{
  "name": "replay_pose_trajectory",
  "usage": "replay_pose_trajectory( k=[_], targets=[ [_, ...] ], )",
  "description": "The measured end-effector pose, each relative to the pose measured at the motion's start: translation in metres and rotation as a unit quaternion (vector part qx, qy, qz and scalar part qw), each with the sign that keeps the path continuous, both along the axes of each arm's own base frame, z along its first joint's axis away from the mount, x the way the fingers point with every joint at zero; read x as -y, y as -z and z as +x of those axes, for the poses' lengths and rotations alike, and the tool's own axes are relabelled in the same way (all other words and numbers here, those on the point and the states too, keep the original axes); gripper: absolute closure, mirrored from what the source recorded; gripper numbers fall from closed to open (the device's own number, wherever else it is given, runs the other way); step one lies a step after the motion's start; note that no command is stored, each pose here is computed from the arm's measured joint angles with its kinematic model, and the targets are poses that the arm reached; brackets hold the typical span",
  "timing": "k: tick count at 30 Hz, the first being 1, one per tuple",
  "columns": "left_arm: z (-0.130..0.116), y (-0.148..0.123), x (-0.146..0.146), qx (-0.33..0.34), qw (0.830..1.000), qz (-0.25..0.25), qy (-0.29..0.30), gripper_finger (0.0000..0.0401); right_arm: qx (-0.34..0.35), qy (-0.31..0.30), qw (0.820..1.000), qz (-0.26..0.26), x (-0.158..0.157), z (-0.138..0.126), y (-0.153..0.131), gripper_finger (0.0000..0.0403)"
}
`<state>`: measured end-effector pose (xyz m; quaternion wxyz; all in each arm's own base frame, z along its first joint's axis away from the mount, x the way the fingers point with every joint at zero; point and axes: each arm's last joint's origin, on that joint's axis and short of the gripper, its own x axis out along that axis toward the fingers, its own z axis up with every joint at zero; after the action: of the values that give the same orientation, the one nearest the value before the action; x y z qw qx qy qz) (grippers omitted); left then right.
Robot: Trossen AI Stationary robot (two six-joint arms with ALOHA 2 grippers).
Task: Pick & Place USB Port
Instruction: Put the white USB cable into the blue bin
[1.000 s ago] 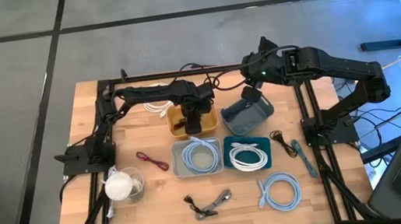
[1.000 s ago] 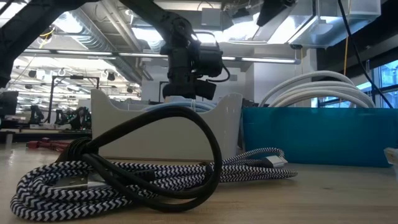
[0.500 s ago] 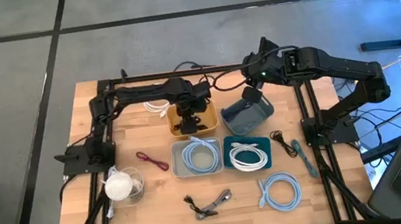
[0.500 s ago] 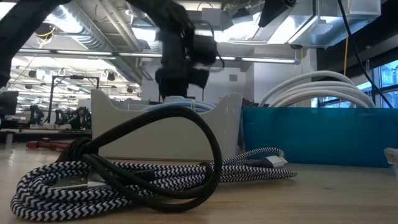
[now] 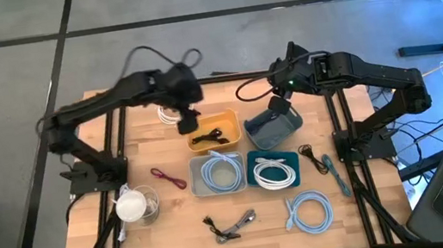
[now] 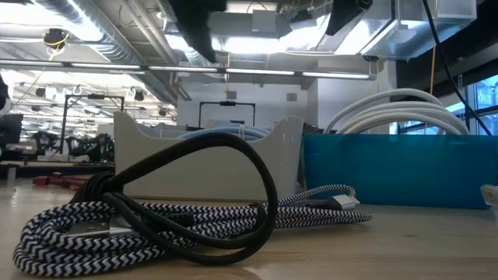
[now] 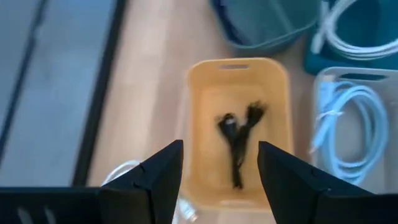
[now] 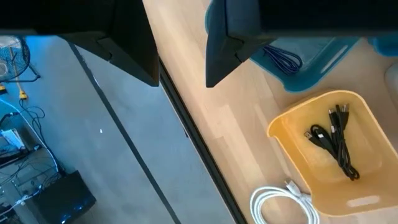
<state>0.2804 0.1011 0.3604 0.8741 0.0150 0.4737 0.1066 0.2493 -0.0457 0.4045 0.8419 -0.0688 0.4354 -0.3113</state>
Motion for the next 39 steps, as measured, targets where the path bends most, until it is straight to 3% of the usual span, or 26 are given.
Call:
replay_pose_trajectory(
  k=[6,15,19,30,39],
  targets=[
    [-0.046,0.006,-0.008,-0.014,0.997,0.040,-0.066,0.0202,-0.006,0.001,1.000,0.002,0.000,0.000,0.002,0.0269],
    [-0.078,0.086,-0.050,-0.142,0.984,0.043,-0.101,0.0208,0.015,-0.001,1.000,-0.001,0.000,0.003,0.000,0.0269],
    [-0.081,0.109,-0.069,-0.174,0.980,0.047,-0.078,0.0206,0.023,-0.006,1.000,0.005,0.000,0.004,-0.001,0.0270],
    [-0.066,0.166,-0.091,-0.276,0.955,0.023,0.102,0.0205,0.024,-0.011,1.000,0.012,-0.001,0.005,0.000,0.0270],
    [-0.051,0.212,-0.102,-0.308,0.942,-0.004,0.135,0.0205,0.023,-0.012,1.000,0.012,-0.001,0.005,0.000,0.0270]
  ],
)
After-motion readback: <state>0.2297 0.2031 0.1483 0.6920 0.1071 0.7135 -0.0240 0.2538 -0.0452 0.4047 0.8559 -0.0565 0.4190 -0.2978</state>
